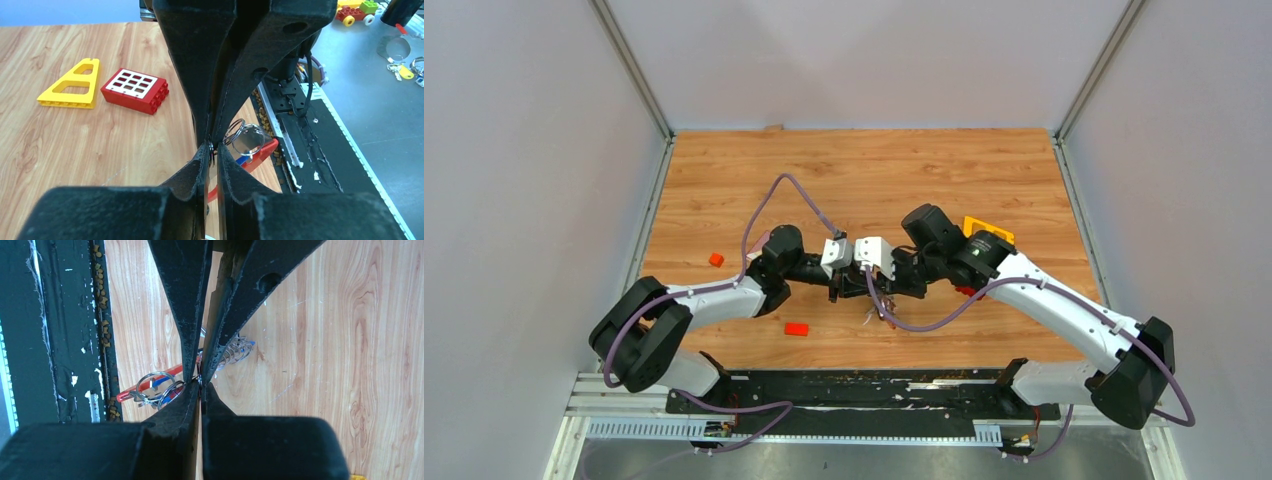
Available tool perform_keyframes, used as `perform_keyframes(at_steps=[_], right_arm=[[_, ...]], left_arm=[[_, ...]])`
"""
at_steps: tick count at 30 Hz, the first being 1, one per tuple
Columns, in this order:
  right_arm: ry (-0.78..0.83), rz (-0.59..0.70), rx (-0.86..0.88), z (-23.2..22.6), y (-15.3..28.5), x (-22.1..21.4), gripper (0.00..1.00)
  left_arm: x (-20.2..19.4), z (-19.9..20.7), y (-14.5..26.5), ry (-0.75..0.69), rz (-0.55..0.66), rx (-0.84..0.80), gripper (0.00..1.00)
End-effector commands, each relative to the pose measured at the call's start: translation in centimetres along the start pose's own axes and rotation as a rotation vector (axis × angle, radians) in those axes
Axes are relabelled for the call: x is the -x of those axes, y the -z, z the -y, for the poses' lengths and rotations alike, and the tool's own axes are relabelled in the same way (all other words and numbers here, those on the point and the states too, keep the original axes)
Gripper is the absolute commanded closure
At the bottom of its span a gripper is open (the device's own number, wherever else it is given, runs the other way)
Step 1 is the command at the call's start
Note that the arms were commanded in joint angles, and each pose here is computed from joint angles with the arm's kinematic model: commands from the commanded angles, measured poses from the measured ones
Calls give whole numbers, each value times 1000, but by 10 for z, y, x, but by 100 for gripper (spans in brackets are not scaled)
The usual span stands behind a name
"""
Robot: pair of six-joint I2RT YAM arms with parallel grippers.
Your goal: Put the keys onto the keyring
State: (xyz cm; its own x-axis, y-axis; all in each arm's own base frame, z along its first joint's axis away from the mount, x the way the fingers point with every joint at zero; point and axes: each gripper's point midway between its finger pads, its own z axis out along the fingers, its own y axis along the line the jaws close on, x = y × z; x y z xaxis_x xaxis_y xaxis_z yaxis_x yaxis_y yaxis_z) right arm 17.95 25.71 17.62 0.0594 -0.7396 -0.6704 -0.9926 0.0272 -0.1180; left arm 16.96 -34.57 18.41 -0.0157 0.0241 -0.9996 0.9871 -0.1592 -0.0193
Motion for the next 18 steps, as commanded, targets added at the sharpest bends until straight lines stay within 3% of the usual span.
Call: perform_keyframes(at_steps=[1,12,18], right_arm=[[25,114,-41,8,9,26,100],[25,131,-19,3,10,29,100],[-1,187,-25,4,19,27,86]], left_arm=[[4,3,-2,-45,14,-11,86],[8,-1,-2,-37,24,1,100],[44,9,13,-95,211,16,100]])
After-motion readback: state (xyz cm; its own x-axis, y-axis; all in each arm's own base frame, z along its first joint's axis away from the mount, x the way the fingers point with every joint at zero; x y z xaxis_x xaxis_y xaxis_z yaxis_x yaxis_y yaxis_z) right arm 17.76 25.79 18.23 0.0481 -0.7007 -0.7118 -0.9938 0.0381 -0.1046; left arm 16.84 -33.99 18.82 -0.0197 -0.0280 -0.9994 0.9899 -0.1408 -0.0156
